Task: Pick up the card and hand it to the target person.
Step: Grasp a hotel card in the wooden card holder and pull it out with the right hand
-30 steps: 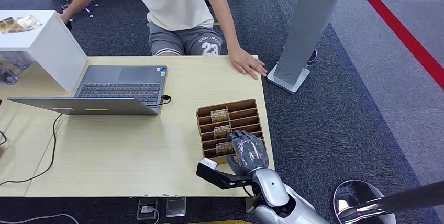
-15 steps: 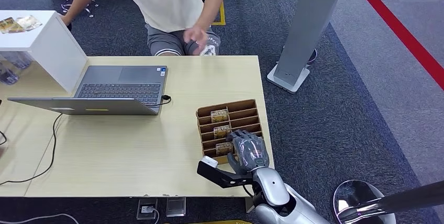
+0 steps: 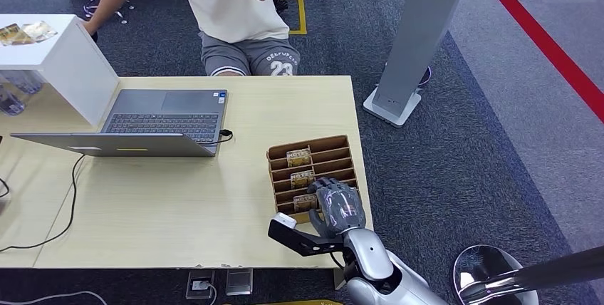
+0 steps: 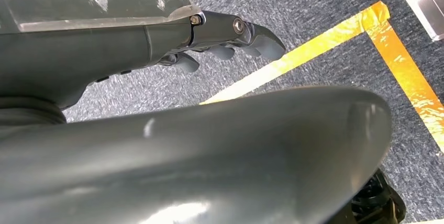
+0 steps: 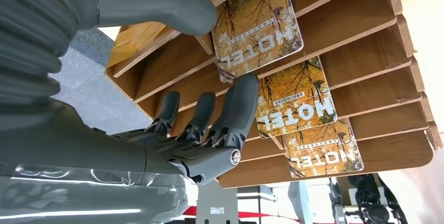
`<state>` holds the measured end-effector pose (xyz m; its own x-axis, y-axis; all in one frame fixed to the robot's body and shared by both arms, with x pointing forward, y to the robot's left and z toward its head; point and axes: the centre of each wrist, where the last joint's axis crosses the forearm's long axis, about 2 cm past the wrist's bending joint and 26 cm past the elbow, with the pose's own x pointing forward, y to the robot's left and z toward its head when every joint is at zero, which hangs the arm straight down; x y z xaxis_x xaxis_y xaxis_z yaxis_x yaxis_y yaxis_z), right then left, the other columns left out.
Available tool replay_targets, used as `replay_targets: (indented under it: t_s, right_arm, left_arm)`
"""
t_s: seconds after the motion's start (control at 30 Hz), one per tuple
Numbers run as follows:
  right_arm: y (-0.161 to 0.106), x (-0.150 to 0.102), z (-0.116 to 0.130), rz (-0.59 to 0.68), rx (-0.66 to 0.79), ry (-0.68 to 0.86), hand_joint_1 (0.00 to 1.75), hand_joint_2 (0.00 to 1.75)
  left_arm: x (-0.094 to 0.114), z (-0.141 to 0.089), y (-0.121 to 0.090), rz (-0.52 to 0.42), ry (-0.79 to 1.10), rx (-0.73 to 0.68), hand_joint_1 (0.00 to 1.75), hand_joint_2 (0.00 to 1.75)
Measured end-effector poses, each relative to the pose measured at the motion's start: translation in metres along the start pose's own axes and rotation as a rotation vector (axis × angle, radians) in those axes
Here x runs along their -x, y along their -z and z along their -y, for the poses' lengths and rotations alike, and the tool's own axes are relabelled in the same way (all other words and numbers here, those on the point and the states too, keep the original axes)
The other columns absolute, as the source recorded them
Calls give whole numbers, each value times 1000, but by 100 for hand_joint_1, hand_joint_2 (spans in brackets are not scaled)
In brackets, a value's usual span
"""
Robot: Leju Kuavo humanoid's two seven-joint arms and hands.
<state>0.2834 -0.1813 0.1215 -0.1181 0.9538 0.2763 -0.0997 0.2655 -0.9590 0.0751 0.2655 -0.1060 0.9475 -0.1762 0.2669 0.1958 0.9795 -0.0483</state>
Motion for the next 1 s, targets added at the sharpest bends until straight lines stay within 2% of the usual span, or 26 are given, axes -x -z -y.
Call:
replay_targets:
  t_s: [0.43,0.7,1.0]
  right_arm:
    - [-2,1,-3,-8,-6,1,125,175]
    - [-3,1,-3,-10,-4,1,133,175]
    - [-3,1,-3,-13,3,-8,134,175]
  left_arm:
    - [-1,0,0,1,3,3,0,0]
    - [-1,0,0,2,8,3,0,0]
    - [-2,0,0,3,17,4,0,0]
